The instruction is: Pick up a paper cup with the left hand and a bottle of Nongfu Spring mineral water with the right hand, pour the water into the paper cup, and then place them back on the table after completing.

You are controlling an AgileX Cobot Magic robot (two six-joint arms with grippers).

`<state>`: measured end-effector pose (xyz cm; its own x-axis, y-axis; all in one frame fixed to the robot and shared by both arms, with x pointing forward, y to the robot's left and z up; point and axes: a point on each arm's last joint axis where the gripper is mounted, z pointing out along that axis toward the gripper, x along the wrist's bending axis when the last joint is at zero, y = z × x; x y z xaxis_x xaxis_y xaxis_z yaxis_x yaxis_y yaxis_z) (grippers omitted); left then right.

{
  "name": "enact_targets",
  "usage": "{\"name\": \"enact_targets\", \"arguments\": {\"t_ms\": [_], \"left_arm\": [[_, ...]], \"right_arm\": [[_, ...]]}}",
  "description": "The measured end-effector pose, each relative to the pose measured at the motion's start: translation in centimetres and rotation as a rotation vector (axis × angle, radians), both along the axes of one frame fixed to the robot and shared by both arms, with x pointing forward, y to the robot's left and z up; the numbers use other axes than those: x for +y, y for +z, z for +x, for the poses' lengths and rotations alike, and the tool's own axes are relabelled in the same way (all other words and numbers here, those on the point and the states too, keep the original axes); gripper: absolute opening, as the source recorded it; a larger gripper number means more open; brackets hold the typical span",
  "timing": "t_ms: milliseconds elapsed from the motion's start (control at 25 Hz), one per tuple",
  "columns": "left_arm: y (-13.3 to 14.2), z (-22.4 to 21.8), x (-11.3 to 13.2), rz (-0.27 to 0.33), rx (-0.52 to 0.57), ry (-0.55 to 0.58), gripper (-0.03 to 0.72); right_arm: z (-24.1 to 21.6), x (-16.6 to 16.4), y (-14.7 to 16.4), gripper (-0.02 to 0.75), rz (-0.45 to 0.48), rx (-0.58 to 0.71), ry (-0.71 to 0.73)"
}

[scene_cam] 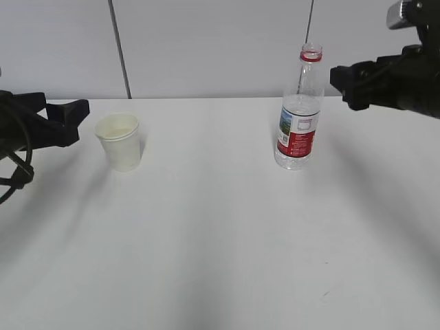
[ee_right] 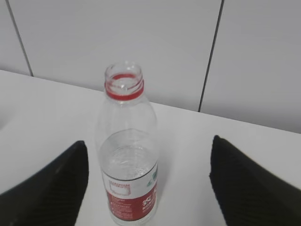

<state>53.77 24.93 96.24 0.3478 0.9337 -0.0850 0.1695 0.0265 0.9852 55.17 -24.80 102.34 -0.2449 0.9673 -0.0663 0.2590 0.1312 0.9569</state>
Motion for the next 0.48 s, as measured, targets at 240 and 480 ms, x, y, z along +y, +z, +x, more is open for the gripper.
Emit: {"name": "enact_targets", "arguments": {"t_ms": [240,480], "left_arm": [[4.2,0.7,0.3,0.001,0.023,0.045,0.507],[8.7,2.3,1.1,0.002,0.102,0.157,0.501]], "right_arm": [[0.9,-0.4,4.6,0.594,-0.036,0.026,-0.054],[1.7,-0.8,9.4,0.593,0.046,0.065,-0.138]]}}
